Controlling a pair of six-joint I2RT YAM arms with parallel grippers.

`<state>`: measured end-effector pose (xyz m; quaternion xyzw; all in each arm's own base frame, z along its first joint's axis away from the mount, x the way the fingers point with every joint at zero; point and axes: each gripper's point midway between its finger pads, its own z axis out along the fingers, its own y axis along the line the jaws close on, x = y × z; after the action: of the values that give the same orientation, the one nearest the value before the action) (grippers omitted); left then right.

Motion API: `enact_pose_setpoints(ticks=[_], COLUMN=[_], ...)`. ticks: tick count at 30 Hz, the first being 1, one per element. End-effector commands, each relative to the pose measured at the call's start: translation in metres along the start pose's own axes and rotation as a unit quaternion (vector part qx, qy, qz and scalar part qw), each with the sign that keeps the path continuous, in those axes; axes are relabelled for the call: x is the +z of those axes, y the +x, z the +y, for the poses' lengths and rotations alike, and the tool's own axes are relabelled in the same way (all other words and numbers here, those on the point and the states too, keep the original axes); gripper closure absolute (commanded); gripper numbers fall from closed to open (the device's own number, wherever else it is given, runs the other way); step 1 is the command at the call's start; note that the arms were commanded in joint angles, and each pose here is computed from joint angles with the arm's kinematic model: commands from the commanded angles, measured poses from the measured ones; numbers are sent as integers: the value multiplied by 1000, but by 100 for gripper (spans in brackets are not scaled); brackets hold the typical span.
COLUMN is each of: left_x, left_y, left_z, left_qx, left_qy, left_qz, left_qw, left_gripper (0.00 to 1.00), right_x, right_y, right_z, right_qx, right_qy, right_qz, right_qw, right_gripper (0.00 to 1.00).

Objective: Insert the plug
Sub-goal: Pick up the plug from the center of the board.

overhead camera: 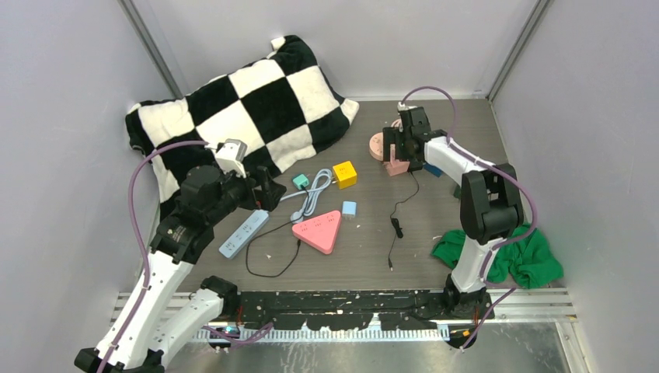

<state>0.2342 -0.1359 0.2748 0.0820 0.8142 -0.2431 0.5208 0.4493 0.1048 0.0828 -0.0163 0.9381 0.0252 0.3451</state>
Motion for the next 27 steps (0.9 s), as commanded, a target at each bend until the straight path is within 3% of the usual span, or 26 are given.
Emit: enact_pose_setpoints(ticks=[1, 4, 7, 9, 17, 27], left_x=[-4, -4, -4, -4, -3, 2], left_y=[-10, -10, -10, -10, -9, -8], left_z=[-3, -3, -2, -3, -1, -6], left_qx=[2, 3, 4, 4, 0, -10], left_qy=[6, 6, 3, 6, 2, 14], left_qz=[-22, -22, -23, -23, -21, -14], left_qw=[1000, 1000, 1000, 1000, 1000, 1000], left_gripper=[0, 0, 0, 0, 1, 3], right_x=[1, 6, 4, -2, -55, -171], right_y=[-15, -7, -6, -8, -18, -22], right_z=[-3, -2, 2, 4, 33, 104], right_qx=[-16, -26, -30, -34, -61, -35], right_qy=[7, 2, -6, -10, -27, -180], right_qz=[-11, 4, 8, 5, -56, -187], right_qw=[1000, 1000, 999, 999, 996, 965], right_gripper=[8, 15, 32, 37, 44, 45])
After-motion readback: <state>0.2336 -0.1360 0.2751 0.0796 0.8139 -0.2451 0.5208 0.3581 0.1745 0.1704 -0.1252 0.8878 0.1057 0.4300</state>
